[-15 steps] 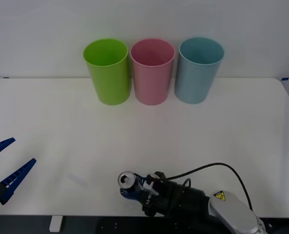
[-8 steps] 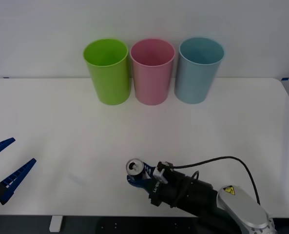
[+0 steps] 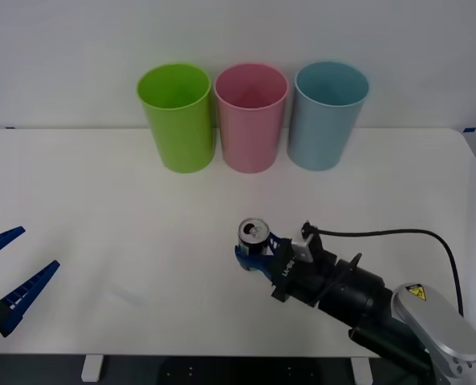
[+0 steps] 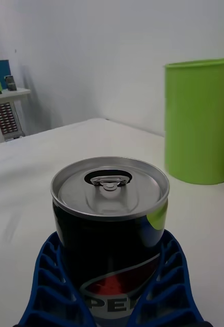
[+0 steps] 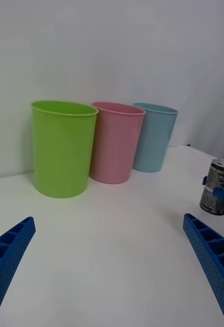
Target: Grasp the object on the table and drop it into the matching bin: aluminum can to the light blue bin, PET bottle to the pink bin.
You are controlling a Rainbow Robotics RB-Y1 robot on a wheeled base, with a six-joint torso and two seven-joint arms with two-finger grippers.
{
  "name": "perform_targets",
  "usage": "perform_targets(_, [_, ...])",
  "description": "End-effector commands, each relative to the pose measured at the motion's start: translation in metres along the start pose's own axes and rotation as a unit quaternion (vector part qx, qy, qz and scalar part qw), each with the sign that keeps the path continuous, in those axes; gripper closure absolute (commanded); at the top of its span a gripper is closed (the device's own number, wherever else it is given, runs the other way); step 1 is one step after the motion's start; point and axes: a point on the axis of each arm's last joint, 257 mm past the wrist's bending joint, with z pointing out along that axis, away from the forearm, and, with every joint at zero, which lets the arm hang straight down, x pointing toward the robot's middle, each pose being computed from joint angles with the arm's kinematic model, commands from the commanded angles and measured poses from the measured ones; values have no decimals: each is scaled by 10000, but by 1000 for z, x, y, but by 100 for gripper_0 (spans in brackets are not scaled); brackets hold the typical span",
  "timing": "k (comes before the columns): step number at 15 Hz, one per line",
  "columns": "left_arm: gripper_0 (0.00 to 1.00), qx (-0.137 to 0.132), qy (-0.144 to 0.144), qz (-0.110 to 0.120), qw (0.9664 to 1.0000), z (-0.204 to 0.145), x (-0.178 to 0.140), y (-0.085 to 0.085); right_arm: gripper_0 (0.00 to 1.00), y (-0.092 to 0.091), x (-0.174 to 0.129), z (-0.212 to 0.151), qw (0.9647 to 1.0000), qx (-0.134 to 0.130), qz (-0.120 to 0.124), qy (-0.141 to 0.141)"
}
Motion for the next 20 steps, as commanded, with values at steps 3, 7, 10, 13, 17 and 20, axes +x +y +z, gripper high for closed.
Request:
perform_targets(3, [0, 0, 0, 0, 10000, 0, 0, 0, 100, -27, -44, -8, 9987, 212, 346, -296])
perform_targets(7, [0, 0, 0, 0, 10000, 0, 0, 0, 100, -47, -89, -15, 9960, 397, 482, -637])
perform_targets(10, [0, 0, 0, 0, 10000, 0, 0, 0, 100, -76, -129, -27, 9917, 888, 178, -914])
perform_targets(13, [0, 0, 0, 0, 10000, 0, 0, 0, 100, -116, -162, -44, 9780, 1738, -253, -1122])
perform_targets(17, [0, 0, 0, 0, 10000, 0, 0, 0, 100, -158, -193, -61, 9602, 2409, -511, -1316])
perform_targets(20, [0, 0, 0, 0, 10000, 0, 0, 0, 100, -181, -216, -70, 9538, 2552, -699, -1421])
